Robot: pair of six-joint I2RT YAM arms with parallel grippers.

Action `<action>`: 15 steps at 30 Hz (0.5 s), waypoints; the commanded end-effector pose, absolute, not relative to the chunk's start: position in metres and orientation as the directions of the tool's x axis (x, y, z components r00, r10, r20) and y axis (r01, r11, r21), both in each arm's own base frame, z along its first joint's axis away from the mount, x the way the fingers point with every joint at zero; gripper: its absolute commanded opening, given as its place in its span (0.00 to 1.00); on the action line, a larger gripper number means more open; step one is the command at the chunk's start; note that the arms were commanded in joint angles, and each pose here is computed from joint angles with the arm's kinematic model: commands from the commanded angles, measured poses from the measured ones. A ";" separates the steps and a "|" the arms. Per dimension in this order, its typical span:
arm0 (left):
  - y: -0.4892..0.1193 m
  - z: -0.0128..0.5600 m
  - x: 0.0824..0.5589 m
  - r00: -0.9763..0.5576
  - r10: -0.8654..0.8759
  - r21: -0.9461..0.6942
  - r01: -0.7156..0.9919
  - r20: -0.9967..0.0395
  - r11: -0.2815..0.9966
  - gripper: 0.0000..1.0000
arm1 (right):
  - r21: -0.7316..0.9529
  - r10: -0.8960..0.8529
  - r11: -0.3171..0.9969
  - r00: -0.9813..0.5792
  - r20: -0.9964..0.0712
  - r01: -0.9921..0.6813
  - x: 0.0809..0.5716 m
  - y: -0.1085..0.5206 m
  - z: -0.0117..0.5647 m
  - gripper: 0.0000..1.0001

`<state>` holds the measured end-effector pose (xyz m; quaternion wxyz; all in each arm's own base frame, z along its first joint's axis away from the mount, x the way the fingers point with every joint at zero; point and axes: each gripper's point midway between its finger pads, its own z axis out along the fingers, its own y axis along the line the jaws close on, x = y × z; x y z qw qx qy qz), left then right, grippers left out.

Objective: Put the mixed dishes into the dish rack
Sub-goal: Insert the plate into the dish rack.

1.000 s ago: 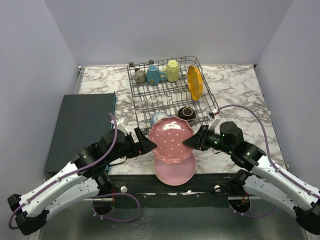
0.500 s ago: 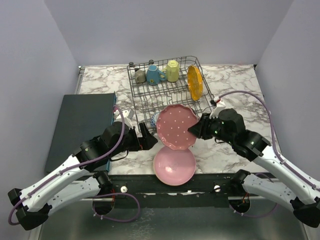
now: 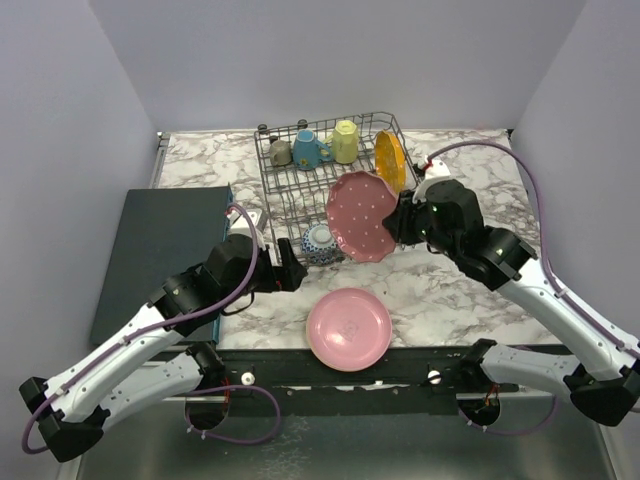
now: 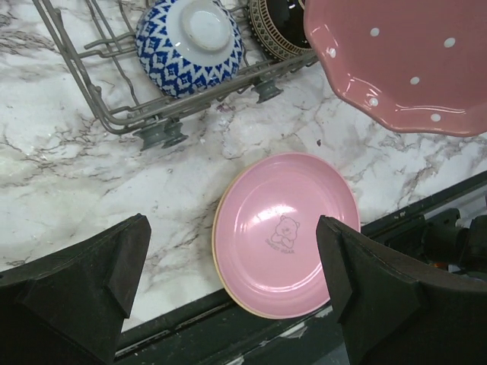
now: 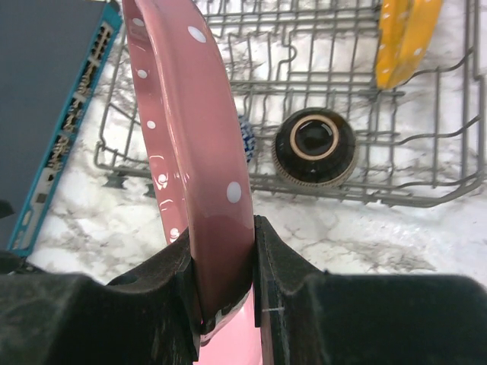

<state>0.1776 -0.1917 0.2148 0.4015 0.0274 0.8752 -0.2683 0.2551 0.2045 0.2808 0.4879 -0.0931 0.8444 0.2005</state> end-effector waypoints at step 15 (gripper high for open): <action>-0.169 0.193 0.199 -0.688 -0.121 -0.383 0.242 -0.716 0.892 0.99 | 0.013 -0.024 0.992 -0.288 -0.957 -0.127 0.348 0.201 0.359 0.01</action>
